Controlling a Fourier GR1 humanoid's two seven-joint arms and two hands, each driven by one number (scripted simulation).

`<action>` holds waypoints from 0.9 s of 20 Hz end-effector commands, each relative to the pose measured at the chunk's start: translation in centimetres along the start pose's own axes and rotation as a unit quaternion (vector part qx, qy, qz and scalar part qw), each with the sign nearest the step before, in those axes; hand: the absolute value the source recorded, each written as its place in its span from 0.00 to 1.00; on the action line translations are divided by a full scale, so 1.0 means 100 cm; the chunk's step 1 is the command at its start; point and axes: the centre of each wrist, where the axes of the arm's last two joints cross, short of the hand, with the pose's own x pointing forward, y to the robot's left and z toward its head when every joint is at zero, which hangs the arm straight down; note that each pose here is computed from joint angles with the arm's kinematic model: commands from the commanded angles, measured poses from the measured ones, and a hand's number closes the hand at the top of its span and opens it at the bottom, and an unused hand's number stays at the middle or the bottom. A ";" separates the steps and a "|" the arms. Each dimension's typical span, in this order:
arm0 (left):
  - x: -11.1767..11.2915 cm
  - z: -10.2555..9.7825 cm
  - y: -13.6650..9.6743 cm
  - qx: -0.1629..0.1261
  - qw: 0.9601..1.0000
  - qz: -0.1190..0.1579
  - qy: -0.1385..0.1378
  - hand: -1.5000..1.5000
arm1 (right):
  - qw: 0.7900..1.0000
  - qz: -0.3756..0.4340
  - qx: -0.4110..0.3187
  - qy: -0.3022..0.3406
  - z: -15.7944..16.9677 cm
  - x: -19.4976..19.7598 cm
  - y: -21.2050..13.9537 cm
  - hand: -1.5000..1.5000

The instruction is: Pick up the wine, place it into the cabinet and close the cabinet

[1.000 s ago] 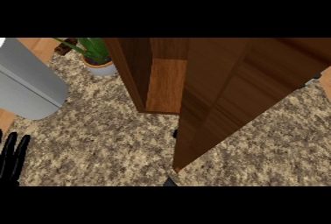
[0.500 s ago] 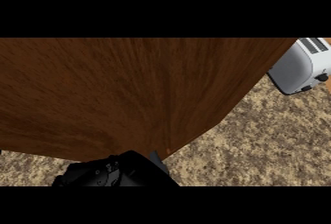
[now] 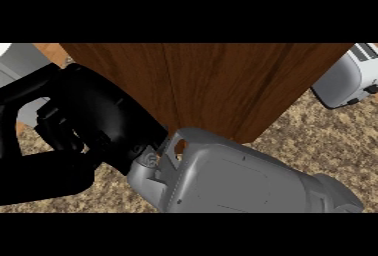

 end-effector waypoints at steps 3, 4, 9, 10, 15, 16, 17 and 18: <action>0.007 -0.011 0.013 -0.015 1.000 -0.004 -0.008 0.00 | 0.984 -0.051 0.144 0.093 -0.026 -0.001 -0.011 1.00; 0.013 -0.017 0.010 -0.015 1.000 -0.007 -0.017 0.00 | 0.979 -0.059 0.163 0.109 -0.031 -0.001 -0.018 1.00; 0.021 -0.017 0.024 0.005 1.000 -0.006 -0.012 0.00 | 0.976 -0.132 0.132 0.116 -0.059 -0.016 -0.060 1.00; 0.014 -0.011 0.017 -0.001 1.000 -0.003 -0.012 0.00 | 0.978 -0.128 0.127 0.109 -0.065 -0.015 -0.064 1.00; 0.023 -0.008 0.034 0.010 1.000 -0.018 -0.014 0.00 | 0.995 -0.077 0.026 0.065 -0.067 -0.044 -0.115 1.00; 0.022 -0.011 0.032 0.016 1.000 -0.015 -0.020 0.00 | 0.996 -0.067 0.005 0.056 -0.070 -0.052 -0.106 1.00; 0.032 -0.015 0.032 0.012 1.000 -0.020 -0.012 0.00 | 0.995 -0.073 0.000 0.064 -0.067 -0.053 -0.123 1.00; 0.024 -0.012 0.032 0.013 1.000 -0.013 -0.019 0.00 | 0.996 -0.070 -0.023 0.055 -0.069 -0.057 -0.121 1.00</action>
